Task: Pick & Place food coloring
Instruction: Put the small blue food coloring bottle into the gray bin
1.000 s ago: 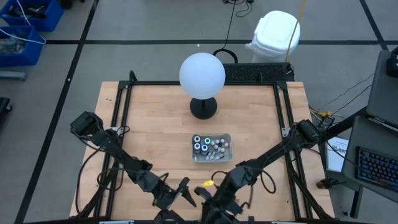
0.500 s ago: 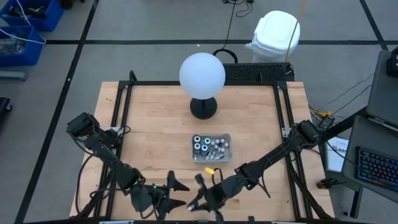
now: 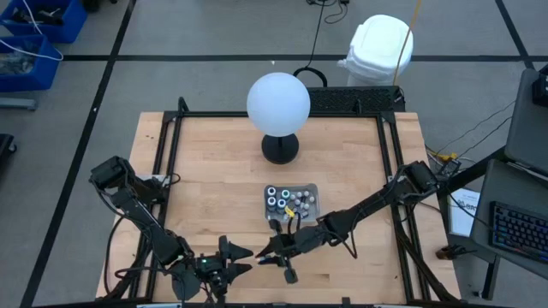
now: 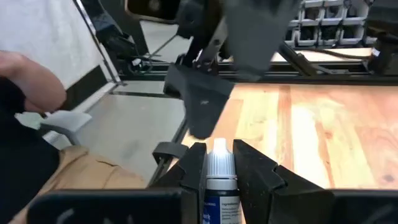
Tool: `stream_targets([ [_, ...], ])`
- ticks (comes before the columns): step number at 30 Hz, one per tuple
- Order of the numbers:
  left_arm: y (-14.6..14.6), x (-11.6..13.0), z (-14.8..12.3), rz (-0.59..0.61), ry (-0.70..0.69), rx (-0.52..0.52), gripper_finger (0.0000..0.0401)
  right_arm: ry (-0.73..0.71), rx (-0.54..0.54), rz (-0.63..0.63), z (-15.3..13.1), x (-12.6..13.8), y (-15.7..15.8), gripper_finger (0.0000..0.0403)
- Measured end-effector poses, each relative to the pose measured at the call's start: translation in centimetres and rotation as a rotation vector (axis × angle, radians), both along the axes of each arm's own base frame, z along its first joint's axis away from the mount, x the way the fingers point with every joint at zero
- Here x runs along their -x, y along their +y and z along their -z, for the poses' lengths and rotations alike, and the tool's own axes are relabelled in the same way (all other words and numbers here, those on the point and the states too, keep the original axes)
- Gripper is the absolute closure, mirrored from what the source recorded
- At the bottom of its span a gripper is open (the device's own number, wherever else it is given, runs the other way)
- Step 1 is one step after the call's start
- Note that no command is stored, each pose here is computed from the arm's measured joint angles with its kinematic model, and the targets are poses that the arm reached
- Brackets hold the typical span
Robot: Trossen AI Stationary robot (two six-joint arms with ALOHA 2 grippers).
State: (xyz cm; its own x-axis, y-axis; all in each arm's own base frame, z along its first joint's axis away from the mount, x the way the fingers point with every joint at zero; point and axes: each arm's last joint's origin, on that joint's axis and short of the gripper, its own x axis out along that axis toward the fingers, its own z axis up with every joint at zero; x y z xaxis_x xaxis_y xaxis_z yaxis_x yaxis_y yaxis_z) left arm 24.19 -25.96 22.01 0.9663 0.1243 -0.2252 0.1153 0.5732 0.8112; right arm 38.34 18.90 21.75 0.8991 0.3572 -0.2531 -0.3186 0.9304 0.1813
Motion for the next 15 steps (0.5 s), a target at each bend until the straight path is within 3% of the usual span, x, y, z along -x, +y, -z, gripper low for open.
stream_targets([
  [5,0.6,-0.9,0.1,0.054,0.03,-0.003,0.0112,0.011,-0.012,0.024,0.2,-0.5,-1.2,0.0348],
  [15,2.5,-2.6,0.0,-0.014,0.034,-0.045,0.0112,-0.088,0.0,0.04,-0.6,-1.0,-2.0,0.0348],
])
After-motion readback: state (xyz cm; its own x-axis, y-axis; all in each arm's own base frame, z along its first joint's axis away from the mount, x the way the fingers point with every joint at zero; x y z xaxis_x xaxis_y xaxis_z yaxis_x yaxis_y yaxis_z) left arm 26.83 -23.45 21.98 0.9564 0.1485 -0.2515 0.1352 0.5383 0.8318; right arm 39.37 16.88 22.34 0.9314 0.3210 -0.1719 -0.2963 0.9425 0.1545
